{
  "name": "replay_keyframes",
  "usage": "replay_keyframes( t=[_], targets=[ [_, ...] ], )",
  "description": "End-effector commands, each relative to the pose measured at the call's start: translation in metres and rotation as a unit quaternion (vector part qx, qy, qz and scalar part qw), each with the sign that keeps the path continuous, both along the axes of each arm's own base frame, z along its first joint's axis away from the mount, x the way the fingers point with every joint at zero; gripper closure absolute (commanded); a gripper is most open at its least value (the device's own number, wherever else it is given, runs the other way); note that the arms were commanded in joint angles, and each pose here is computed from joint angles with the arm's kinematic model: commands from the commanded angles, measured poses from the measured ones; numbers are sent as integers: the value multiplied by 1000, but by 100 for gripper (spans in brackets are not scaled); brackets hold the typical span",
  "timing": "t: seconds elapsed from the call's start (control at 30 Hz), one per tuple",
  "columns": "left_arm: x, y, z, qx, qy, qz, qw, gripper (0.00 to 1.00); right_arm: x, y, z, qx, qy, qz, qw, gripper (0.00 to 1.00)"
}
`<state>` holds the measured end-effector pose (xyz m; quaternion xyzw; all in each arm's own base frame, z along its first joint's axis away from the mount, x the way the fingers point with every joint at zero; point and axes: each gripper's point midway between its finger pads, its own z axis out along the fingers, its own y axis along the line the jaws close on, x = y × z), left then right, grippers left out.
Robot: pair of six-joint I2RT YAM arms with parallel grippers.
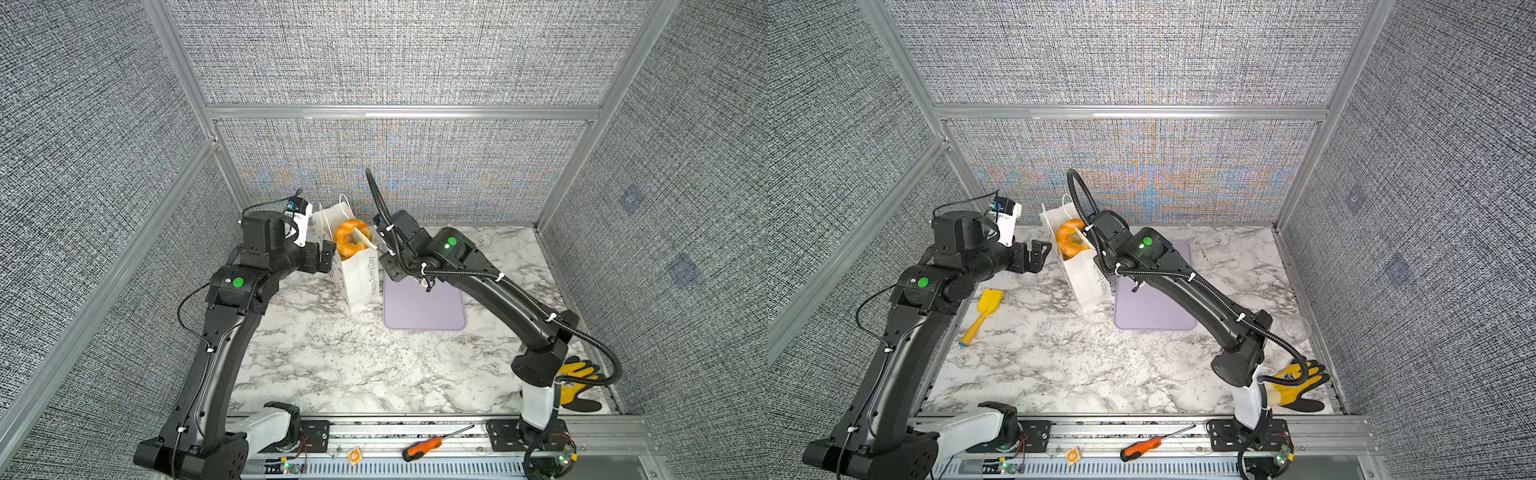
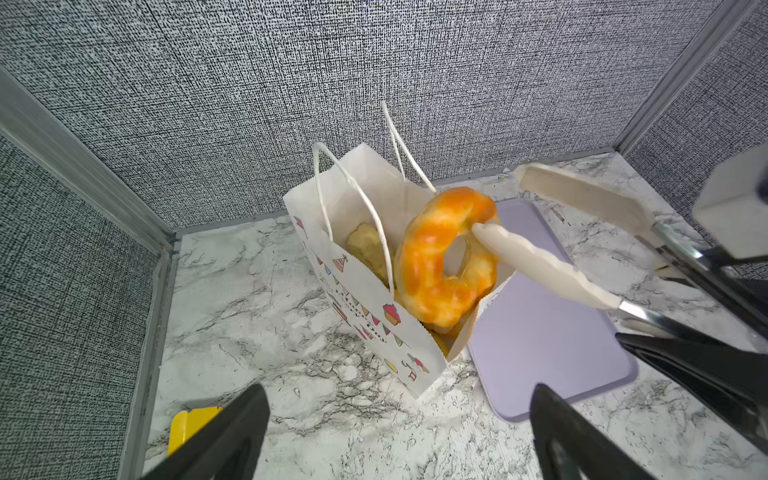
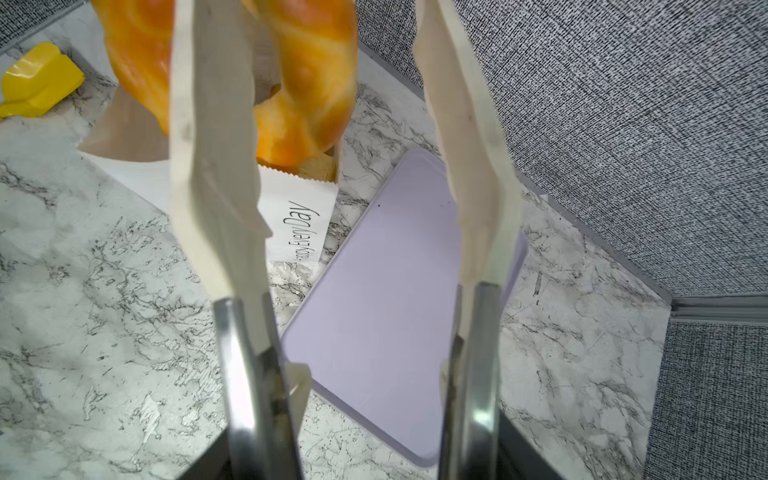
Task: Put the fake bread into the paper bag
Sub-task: 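Lower the ring bun into the bag opening with the tongs, then open the tongs to release the ring bun into the paper bag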
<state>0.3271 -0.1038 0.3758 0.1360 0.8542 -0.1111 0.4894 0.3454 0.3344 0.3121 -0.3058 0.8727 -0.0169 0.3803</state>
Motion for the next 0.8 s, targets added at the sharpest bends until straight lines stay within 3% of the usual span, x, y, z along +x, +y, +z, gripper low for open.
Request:
replay_keyframes(
  t=[0.0, 0.3, 0.53, 0.77],
  targets=[
    [2, -3, 5, -9, -10, -4, 1000, 1, -1, 7, -6, 4, 15, 21, 1000, 38],
    [0, -1, 5, -7, -10, -1, 1000, 1, 7, 12, -21, 23, 52, 35, 998, 40],
    [0, 1, 5, -5, -13, 2, 1000, 1, 4, 18, -21, 34, 70, 53, 996, 51],
    [-1, 1, 5, -5, -12, 4, 1000, 1, -6, 8, -11, 6, 47, 41, 998, 54]
  ],
)
